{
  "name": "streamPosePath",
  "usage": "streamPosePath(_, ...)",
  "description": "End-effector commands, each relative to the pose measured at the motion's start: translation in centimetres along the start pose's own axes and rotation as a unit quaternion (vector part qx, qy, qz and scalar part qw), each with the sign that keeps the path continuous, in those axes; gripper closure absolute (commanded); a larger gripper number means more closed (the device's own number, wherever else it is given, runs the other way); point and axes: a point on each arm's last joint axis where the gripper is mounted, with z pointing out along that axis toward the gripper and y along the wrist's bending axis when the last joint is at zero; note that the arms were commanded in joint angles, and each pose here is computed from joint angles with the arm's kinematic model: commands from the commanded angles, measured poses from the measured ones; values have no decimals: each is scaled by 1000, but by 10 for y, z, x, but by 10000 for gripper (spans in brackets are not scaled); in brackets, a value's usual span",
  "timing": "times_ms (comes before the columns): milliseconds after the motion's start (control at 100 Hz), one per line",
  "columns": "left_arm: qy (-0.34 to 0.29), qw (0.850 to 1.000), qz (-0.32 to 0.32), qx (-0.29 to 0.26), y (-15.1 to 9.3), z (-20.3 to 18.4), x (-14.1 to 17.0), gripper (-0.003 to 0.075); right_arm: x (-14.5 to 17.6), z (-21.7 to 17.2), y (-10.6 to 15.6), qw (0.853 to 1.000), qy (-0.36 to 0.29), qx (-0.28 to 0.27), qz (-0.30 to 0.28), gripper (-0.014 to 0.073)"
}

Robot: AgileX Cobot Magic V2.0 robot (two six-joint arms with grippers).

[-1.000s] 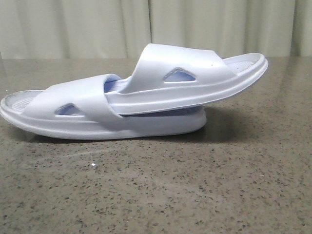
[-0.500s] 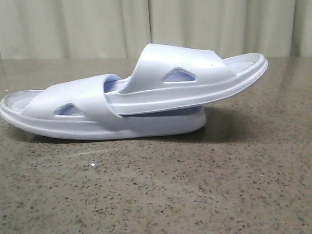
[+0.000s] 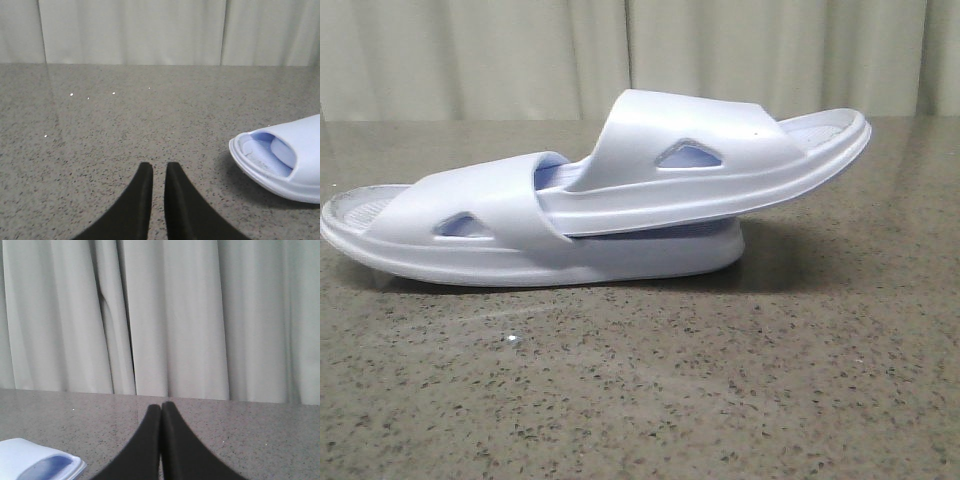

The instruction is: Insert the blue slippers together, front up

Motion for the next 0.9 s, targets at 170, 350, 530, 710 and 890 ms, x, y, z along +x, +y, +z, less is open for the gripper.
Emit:
streamPosePath(170,-36,998,-12,-50,9,-4,-6,704,-10,1,-3,1000,-18,17,-13,702)
streamPosePath(350,-69,996,-17,-52,11,-3,6,704,-10,1,-3,1000,-18,17,-13,702)
streamPosePath(530,-59,997,-18,-53,12,-1,18,704,-10,1,-3,1000,-18,17,-13,702)
streamPosePath(710,-58,997,-7,-55,12,-1,18,704,-10,1,-3,1000,-18,17,-13,702)
streamPosePath(890,-59,997,-24,-52,12,-1,18,704,-10,1,-3,1000,-18,17,-13,702)
